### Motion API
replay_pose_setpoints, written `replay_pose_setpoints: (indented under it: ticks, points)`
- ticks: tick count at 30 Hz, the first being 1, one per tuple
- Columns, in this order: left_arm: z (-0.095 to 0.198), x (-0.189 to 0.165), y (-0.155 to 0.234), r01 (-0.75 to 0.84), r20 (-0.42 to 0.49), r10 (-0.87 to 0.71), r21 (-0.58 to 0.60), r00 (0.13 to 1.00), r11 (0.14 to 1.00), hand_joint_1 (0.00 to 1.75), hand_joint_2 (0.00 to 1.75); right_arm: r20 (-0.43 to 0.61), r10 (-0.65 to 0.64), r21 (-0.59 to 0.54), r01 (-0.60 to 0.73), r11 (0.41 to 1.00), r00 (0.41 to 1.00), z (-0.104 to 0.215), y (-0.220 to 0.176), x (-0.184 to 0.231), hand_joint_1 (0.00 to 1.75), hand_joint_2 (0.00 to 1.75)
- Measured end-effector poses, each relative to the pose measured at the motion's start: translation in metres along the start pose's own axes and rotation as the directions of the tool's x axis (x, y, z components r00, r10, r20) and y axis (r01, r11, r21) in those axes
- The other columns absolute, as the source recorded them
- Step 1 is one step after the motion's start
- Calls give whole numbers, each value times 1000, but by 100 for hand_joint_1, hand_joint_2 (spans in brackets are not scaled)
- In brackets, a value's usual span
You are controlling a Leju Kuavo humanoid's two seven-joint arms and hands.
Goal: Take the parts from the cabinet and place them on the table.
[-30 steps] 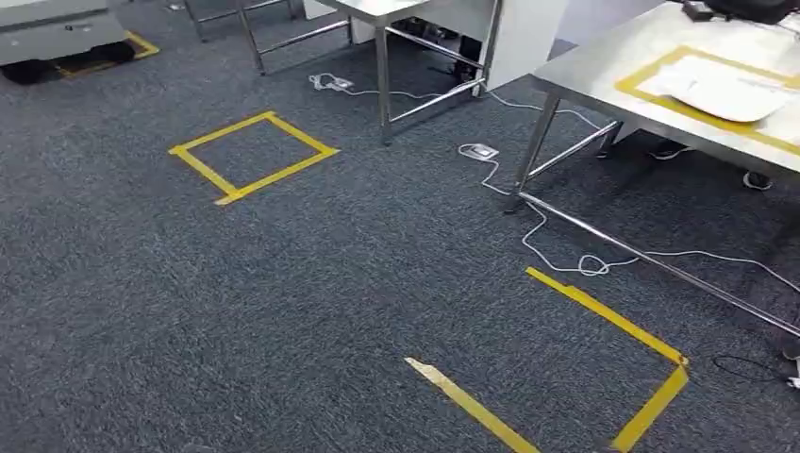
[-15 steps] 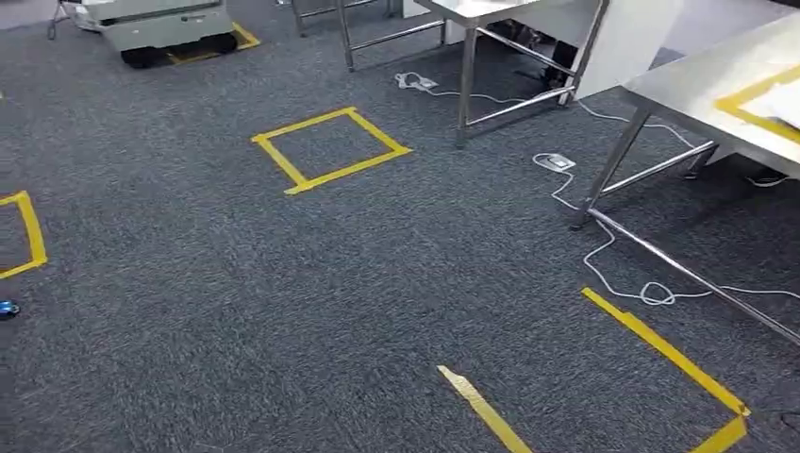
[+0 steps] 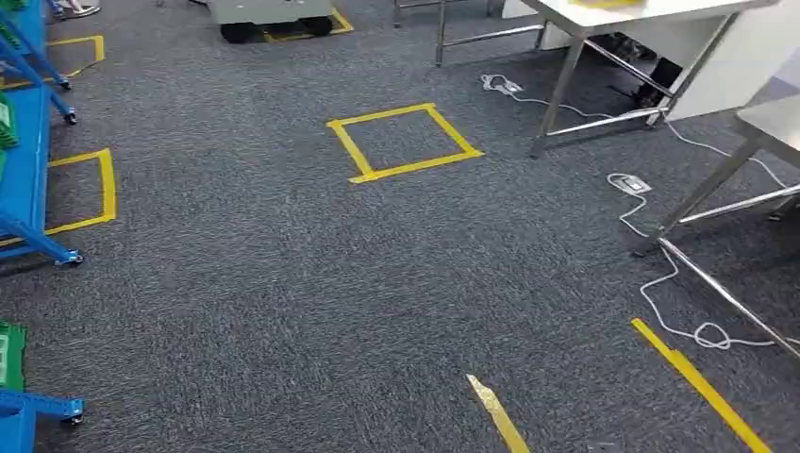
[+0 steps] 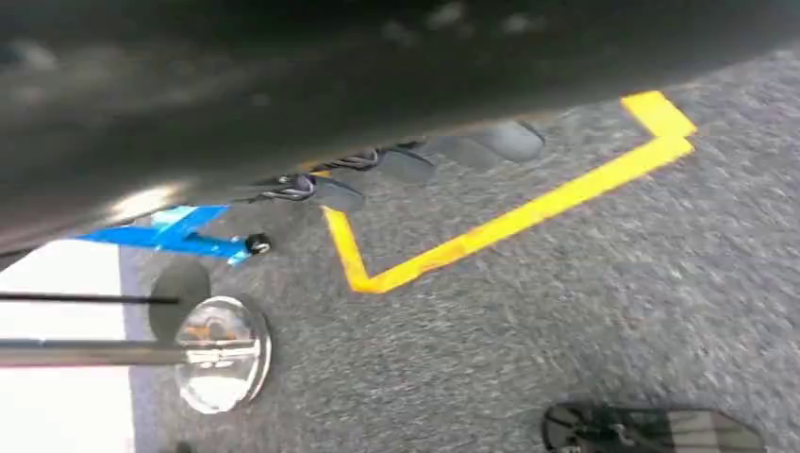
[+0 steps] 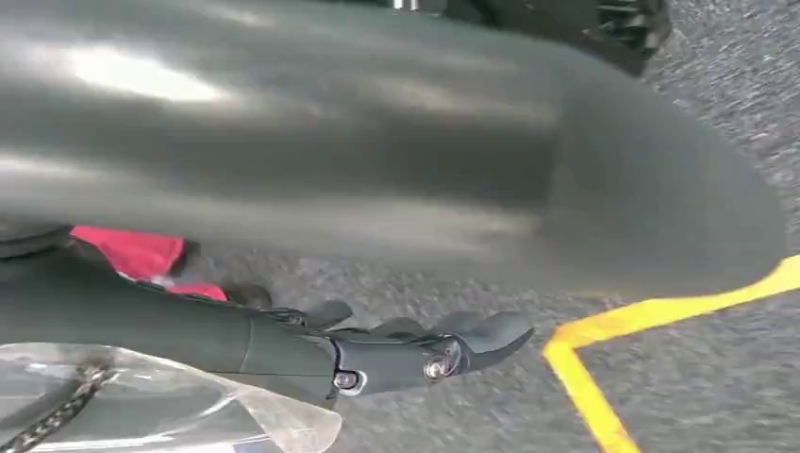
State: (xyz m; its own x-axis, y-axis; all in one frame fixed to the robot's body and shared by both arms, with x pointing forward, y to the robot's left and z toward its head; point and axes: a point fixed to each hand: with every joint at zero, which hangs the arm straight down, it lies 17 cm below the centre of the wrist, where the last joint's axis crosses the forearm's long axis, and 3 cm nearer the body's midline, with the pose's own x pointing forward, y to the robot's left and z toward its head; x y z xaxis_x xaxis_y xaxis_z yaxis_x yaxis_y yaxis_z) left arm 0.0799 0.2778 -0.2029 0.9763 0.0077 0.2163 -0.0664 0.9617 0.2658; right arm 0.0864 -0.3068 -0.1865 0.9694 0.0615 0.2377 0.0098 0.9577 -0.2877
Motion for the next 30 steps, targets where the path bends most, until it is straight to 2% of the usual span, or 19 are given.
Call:
replay_pose_setpoints:
  ticks: [30]
  points:
    - [9, -2, -14, -21, -10, 21, -27, 1000, 999, 0, 0, -9, 49, 14, -49, 999, 999, 0, 2, -7, 0, 0]
